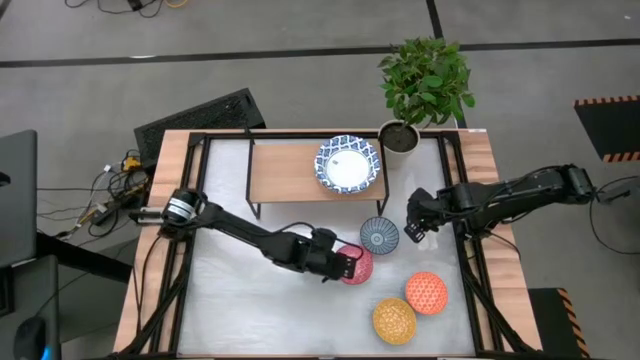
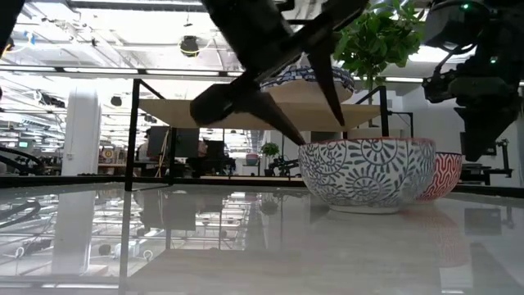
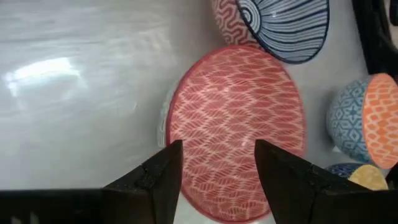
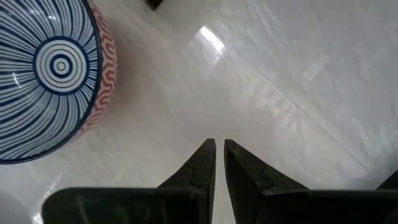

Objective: Place and stack bowls onto a shelf
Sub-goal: Put the red patterned bowl on the shelf

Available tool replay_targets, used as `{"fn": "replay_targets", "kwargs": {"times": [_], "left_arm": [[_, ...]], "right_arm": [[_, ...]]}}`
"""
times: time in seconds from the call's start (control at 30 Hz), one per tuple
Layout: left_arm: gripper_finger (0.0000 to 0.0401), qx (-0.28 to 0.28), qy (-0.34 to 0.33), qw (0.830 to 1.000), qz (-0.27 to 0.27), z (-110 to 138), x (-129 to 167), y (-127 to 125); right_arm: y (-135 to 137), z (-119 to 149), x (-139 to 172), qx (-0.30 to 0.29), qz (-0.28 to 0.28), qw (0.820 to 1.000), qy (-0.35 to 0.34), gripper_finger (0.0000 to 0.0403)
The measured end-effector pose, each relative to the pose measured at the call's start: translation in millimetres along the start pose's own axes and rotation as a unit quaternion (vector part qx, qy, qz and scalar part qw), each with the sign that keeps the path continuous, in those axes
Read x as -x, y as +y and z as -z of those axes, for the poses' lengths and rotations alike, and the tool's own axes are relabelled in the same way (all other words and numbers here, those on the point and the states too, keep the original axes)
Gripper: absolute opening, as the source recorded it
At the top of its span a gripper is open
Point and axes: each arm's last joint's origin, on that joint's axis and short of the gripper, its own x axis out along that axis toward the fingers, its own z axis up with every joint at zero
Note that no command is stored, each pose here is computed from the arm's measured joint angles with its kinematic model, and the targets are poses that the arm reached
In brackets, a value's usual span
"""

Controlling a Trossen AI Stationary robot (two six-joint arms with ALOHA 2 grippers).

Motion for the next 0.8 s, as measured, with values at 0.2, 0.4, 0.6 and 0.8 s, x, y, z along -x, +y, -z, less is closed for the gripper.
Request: {"fn": "replay_targets", "kwargs": {"times": [0.2, 0.4, 0.6, 0.8], "left_arm": [[0.0186, -0.035, -0.009, 0.999, 0.009, -11, 19, -27], [0.0186, -0.065, -0.036, 0.996, -0.059, -18, 35, -28], [0.0186, -0.069, -0.033, 0.994, -0.082, -16, 31, -20], [0.0186, -0.069, -0.039, 0.993, -0.084, -14, 26, -14]], "right_arm": [[3, -2, 0, -0.003, -0.014, 1.000, -0.012, 0.0063], [6, -5, 0, -0.007, -0.030, 0.999, -0.026, 0.0063], [7, -5, 0, -0.007, -0.034, 0.999, -0.028, 0.0063], [7, -5, 0, -0.008, -0.033, 0.999, -0.028, 0.0063]]}}
